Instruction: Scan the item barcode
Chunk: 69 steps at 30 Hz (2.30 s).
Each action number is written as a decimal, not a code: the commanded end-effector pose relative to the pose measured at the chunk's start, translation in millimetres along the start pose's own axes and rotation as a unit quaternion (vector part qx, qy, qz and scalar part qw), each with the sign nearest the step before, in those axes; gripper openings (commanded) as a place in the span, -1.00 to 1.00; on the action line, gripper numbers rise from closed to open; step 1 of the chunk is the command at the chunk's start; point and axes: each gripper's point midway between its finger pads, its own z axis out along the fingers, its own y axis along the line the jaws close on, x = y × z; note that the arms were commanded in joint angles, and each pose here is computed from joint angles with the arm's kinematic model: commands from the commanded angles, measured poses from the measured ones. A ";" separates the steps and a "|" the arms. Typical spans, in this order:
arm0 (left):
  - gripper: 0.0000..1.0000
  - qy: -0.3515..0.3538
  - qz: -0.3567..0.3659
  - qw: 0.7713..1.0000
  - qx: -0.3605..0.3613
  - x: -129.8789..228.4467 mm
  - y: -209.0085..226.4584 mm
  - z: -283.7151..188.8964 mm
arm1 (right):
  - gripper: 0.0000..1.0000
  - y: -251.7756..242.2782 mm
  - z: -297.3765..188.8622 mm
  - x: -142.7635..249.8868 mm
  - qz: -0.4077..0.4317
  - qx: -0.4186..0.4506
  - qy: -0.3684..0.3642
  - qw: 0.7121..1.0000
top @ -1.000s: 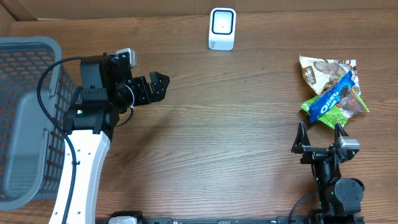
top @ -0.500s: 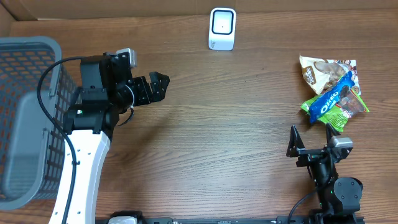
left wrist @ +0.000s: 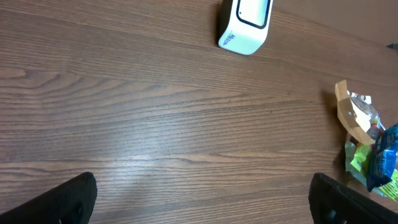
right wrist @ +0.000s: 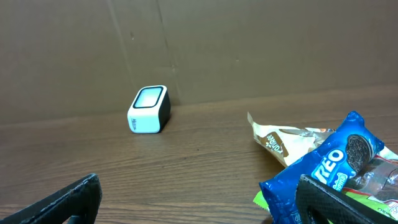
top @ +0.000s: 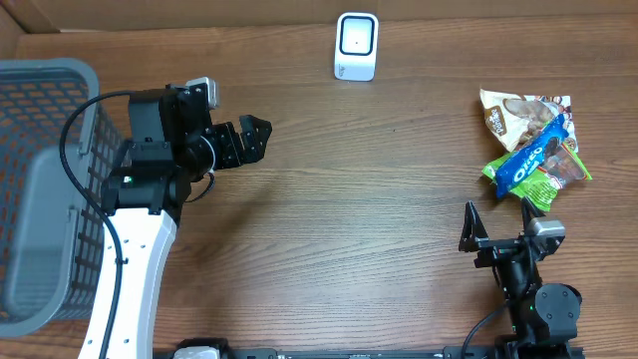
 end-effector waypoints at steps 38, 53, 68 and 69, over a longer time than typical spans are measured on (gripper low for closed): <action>0.99 -0.368 0.174 0.907 -0.107 81.8 60.5 -68.7 | 1.00 2.2 0.0 1.3 0.001 -0.006 -0.003 1.000; 1.00 -0.427 0.187 0.878 -0.111 88.2 59.8 -85.4 | 1.00 2.2 0.0 1.3 0.001 -0.006 -0.003 1.000; 0.99 -0.447 0.193 0.868 -0.101 90.9 58.6 -84.1 | 1.00 2.2 0.0 1.3 0.001 -0.006 -0.003 1.000; 0.99 -0.446 0.193 0.868 -0.101 91.0 58.7 -83.9 | 1.00 2.2 0.0 1.3 0.001 -0.006 -0.003 1.000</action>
